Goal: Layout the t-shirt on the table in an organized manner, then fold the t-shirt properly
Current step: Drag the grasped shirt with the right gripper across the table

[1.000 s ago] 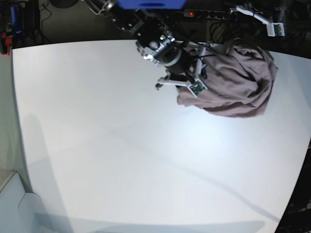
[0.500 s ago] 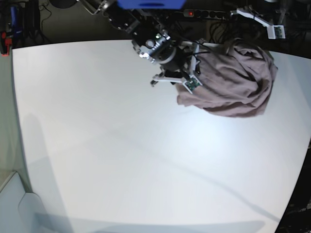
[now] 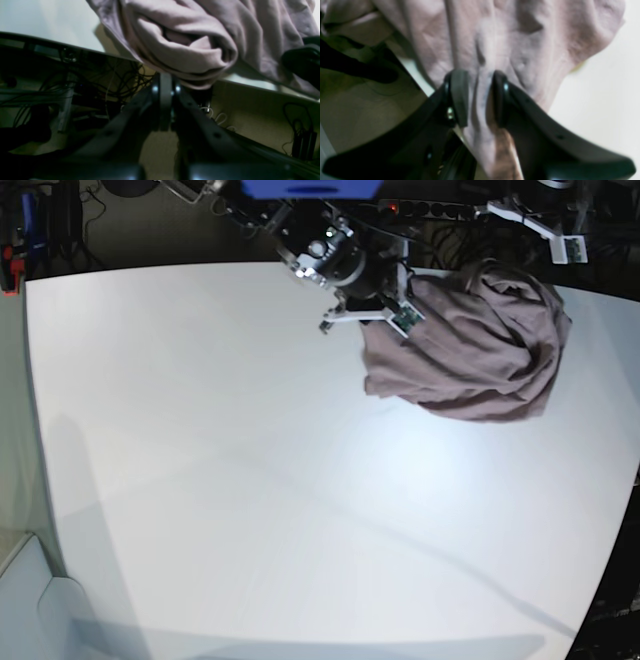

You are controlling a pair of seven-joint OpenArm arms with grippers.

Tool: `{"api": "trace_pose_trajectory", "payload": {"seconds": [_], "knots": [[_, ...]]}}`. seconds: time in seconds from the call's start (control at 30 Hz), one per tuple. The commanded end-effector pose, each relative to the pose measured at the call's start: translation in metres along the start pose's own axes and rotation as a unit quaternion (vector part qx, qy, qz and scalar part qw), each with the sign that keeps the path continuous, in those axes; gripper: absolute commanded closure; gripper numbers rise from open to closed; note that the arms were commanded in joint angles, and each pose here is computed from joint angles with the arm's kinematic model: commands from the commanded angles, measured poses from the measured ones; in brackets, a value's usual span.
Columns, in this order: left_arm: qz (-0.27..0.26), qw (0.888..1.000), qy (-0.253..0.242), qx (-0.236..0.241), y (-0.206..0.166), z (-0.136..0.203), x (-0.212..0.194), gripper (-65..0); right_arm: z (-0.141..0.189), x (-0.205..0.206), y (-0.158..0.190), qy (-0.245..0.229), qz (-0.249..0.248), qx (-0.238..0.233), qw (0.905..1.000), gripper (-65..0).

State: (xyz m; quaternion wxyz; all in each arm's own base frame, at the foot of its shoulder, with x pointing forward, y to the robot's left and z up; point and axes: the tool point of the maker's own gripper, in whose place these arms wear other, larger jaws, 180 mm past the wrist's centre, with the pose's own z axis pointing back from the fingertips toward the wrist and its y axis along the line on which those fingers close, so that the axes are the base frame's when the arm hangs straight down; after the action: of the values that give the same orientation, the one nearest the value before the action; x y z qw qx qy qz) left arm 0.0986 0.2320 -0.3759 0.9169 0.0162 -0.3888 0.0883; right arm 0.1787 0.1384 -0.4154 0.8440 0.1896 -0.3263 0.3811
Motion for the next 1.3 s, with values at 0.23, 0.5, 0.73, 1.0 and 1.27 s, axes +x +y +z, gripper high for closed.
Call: {"api": "trace_pose_trajectory", "payload": {"seconds": [0.23,0.5,0.73,1.0,1.27], "knots": [[-0.002,1.0,-0.011,0.001,0.002,0.003,0.005,-0.1,0.036,0.068,-0.042,-0.108,-0.021,-0.045,0.9929,0.0],[-0.003,1.0,-0.008,0.001,0.002,0.005,0.004,-0.1,0.134,0.137,-0.183,-0.246,-0.081,-0.22,0.9405,0.0],[-0.003,1.0,-0.009,0.0,0.001,0.005,0.004,-0.1,0.236,0.152,-0.304,-0.319,-0.128,-0.385,0.8569,0.0],[-0.002,1.0,-0.019,-0.006,-0.004,0.003,0.011,-0.3,0.267,0.106,-0.36,-0.274,-0.148,-0.459,0.8319,0.0],[0.009,0.999,-0.018,-0.027,-0.019,-0.013,0.033,-0.8,0.236,0.03,-0.371,-0.174,-0.182,-0.462,0.8503,-1.7]]}}
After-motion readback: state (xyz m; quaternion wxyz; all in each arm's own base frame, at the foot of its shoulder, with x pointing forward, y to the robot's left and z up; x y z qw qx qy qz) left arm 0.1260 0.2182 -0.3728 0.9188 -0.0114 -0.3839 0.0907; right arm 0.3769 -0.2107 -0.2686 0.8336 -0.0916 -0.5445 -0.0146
